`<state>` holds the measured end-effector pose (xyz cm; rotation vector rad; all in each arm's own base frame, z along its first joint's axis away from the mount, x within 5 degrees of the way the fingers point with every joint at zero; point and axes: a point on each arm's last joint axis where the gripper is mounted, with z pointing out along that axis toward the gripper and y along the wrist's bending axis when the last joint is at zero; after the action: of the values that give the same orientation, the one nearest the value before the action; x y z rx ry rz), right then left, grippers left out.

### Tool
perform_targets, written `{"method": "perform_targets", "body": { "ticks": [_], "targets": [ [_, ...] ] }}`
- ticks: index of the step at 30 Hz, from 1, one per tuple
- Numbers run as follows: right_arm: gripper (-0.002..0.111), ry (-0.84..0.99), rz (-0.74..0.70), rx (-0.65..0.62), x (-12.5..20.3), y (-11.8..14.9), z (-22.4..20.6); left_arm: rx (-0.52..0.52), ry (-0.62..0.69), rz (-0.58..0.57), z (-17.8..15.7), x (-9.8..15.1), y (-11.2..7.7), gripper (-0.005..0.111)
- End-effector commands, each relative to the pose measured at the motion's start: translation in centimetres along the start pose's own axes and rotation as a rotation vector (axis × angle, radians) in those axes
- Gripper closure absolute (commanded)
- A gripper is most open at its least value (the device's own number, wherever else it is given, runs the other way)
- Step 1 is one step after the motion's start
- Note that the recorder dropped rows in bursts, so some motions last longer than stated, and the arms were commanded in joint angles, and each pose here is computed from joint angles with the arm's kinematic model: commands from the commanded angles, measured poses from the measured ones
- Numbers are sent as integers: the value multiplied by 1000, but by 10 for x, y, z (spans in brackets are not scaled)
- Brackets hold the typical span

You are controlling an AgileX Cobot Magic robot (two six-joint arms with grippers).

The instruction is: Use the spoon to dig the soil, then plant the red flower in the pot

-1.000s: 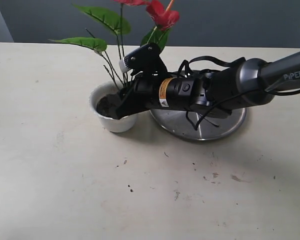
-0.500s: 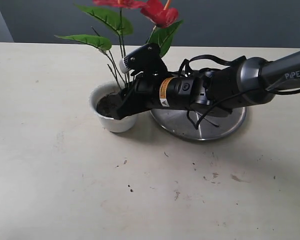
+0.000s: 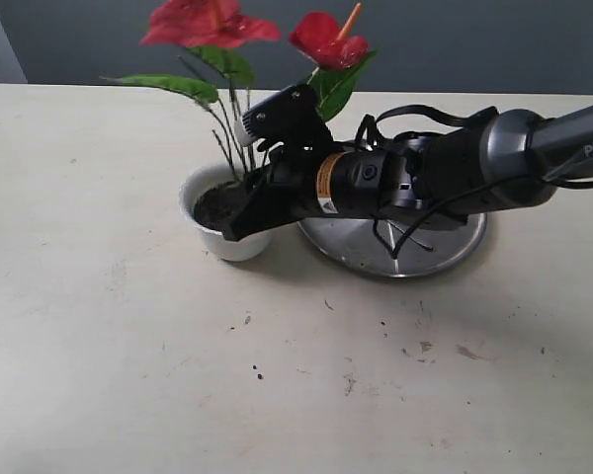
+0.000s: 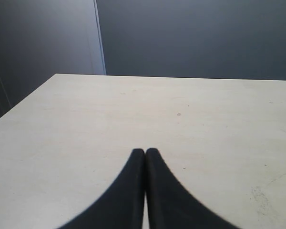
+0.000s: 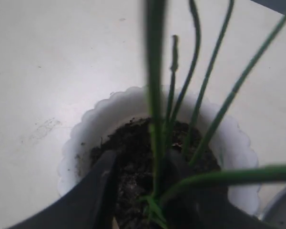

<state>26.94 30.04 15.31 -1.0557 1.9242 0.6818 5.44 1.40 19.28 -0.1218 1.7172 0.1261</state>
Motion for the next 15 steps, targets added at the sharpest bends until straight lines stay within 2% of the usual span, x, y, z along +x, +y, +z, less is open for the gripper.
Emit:
{"method": "perform_targets", "body": {
  "ticks": [1, 4, 6, 15],
  "targets": [
    [93, 4, -18, -42, 5, 9, 2, -2, 2, -2, 0, 1, 0, 106],
    [105, 0, -16, -44, 5, 9, 2, -2, 2, -2, 0, 1, 0, 106],
    [109, 3, -15, -45, 6, 9, 3, -2, 2, -2, 0, 1, 0, 106],
    [109, 71, 12, -89, 41, 9, 28, -2, 2, -2, 0, 1, 0, 106]
  ]
}}
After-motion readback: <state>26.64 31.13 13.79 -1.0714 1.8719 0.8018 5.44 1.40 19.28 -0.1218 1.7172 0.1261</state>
